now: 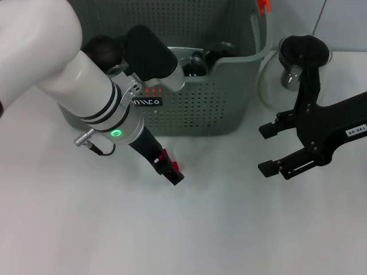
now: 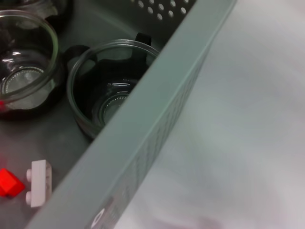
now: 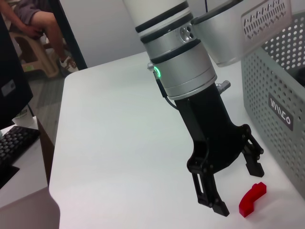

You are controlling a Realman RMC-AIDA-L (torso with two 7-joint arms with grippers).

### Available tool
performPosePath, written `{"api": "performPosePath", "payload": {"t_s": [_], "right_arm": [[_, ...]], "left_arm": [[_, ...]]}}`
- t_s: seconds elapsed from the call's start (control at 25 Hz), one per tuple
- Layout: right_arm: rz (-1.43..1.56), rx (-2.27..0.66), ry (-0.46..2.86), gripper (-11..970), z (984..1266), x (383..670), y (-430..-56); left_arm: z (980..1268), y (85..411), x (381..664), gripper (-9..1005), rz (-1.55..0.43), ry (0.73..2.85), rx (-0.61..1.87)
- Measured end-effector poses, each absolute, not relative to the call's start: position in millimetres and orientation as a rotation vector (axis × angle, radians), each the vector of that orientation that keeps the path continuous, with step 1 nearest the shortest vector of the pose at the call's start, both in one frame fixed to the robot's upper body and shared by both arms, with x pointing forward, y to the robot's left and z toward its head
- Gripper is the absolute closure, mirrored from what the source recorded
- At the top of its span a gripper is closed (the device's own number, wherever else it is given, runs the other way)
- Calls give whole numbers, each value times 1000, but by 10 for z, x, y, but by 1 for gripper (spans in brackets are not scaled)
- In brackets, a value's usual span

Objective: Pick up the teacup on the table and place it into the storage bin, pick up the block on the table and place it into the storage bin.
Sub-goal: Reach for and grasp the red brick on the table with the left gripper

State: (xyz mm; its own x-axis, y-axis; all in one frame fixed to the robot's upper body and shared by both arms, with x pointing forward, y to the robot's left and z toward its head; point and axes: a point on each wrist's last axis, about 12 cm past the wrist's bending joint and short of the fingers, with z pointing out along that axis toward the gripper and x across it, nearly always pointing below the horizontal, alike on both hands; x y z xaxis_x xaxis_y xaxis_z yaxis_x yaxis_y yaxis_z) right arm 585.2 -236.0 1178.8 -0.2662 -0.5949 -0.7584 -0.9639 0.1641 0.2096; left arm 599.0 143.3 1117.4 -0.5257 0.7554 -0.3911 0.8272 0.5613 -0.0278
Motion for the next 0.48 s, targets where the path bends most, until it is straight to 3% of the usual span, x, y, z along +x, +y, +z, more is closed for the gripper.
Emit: {"api": "performPosePath", "payload": {"t_s": [0.48], "right_arm": [[950,-1468,1939,32,11769,5848,-2366]], "left_arm": [[11195,1424,6000,169,-312,2459,1287]]}}
